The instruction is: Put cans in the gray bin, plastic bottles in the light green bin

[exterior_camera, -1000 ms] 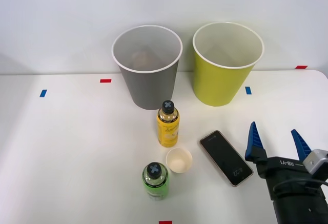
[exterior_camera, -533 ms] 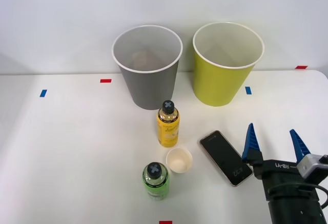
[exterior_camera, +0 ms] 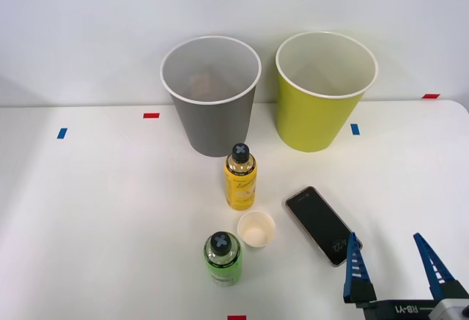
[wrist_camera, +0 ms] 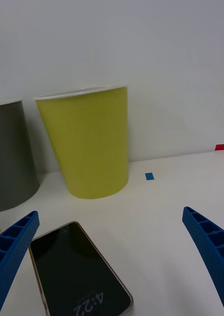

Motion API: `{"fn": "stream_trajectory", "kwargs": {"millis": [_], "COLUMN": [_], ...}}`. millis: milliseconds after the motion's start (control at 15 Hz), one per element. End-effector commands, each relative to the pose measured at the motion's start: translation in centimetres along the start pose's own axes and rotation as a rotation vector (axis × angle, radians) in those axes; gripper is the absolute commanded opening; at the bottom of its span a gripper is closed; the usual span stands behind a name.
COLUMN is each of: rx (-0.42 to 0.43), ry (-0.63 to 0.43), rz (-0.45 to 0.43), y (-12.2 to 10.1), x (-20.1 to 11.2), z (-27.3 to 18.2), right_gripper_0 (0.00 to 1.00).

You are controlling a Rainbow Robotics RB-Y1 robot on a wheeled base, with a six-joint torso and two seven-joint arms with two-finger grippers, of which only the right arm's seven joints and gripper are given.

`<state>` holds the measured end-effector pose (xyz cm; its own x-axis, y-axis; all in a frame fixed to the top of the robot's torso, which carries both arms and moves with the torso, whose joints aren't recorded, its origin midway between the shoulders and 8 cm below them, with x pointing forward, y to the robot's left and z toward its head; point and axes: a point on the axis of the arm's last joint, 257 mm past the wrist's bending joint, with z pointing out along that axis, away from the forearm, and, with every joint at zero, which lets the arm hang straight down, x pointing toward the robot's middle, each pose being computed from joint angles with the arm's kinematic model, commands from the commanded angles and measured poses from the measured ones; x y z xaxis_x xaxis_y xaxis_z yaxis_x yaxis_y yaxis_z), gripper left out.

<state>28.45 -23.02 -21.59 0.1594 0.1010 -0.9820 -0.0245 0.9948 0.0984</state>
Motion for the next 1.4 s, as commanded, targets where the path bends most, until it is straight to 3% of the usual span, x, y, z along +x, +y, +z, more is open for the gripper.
{"fn": "stream_trajectory", "kwargs": {"millis": [67, 467, 800, 1400], "rx": [-0.006, -0.025, -0.081, -0.091], "ry": [0.057, 0.062, 0.111, 0.128], "rz": [-0.041, -0.005, -0.05, -0.062], "y": [0.9, 2.2, 2.1, 2.3], "x": [1.4, 4.4, 5.8, 6.5], "z": [-3.1, -7.8, -9.3, -9.8], "right_gripper_0": [1.0, 1.0, 1.0, 1.0]}}
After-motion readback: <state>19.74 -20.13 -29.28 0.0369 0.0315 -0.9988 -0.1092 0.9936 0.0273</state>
